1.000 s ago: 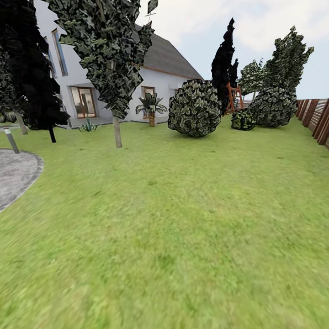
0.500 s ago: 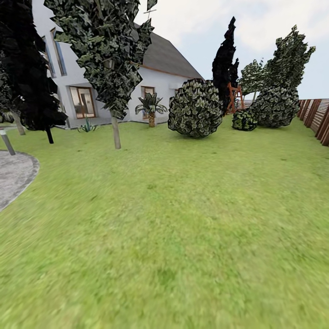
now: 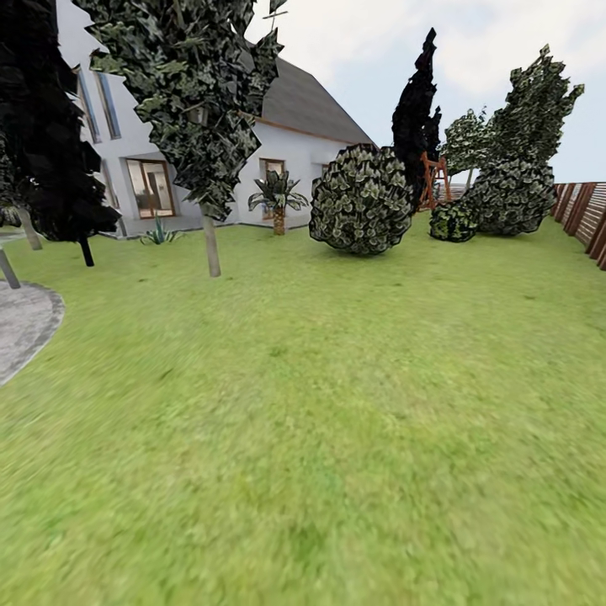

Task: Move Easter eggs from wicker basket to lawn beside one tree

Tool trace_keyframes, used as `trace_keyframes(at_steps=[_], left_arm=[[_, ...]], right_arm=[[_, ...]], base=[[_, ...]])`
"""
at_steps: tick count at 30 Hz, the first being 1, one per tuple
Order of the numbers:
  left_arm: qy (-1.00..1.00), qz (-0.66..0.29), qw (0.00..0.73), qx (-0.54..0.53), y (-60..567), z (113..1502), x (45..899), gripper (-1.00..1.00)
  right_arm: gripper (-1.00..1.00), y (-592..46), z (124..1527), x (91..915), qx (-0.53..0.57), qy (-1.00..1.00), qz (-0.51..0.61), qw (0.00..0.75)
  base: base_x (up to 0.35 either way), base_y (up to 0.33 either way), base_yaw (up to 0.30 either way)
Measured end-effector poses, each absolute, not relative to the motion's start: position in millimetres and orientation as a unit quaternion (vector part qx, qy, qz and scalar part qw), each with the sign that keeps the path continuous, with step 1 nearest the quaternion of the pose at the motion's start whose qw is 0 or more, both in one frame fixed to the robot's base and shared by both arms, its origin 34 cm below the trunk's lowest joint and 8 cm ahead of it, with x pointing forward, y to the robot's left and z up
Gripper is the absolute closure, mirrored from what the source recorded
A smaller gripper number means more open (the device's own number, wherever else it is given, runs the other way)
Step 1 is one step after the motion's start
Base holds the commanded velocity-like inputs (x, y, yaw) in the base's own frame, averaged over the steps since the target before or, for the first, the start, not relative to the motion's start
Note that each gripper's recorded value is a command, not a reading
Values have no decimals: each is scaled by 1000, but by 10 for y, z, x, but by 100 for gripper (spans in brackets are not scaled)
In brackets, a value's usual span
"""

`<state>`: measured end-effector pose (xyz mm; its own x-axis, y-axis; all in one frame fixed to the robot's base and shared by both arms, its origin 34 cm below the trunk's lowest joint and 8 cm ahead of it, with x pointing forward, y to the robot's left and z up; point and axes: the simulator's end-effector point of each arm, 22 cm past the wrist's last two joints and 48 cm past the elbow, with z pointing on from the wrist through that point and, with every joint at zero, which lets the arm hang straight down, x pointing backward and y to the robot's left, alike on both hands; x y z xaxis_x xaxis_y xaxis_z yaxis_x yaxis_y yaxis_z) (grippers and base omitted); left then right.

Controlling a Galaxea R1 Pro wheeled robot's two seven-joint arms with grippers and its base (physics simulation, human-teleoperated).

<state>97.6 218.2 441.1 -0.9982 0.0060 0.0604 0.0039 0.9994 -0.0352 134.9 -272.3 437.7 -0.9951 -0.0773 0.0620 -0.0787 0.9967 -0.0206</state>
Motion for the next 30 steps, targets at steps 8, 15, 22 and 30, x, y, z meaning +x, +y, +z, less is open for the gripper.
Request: trace_keyframes(at_steps=[8, 15, 22, 30], left_arm=[[-999, 18, 28, -3, 2181, 4409, 989, -100], [-999, 18, 28, -4, 2183, 4409, 988, -100], [-999, 18, 28, -4, 2181, 4410, 988, -100], [-999, 18, 28, -3, 2181, 4410, 987, -100]], right_arm=[[-100, -2725, 4376, 1349, 39, -999, 12, 31], [-100, -2725, 4376, 1347, 40, -999, 12, 31], [-100, -2725, 4377, 1351, 39, -999, 12, 30], [-100, -2721, 4378, 1342, 39, -999, 11, 32]], base=[[217, 0, 0], [8, 0, 0], [171, 0, 0], [328, 0, 0]])
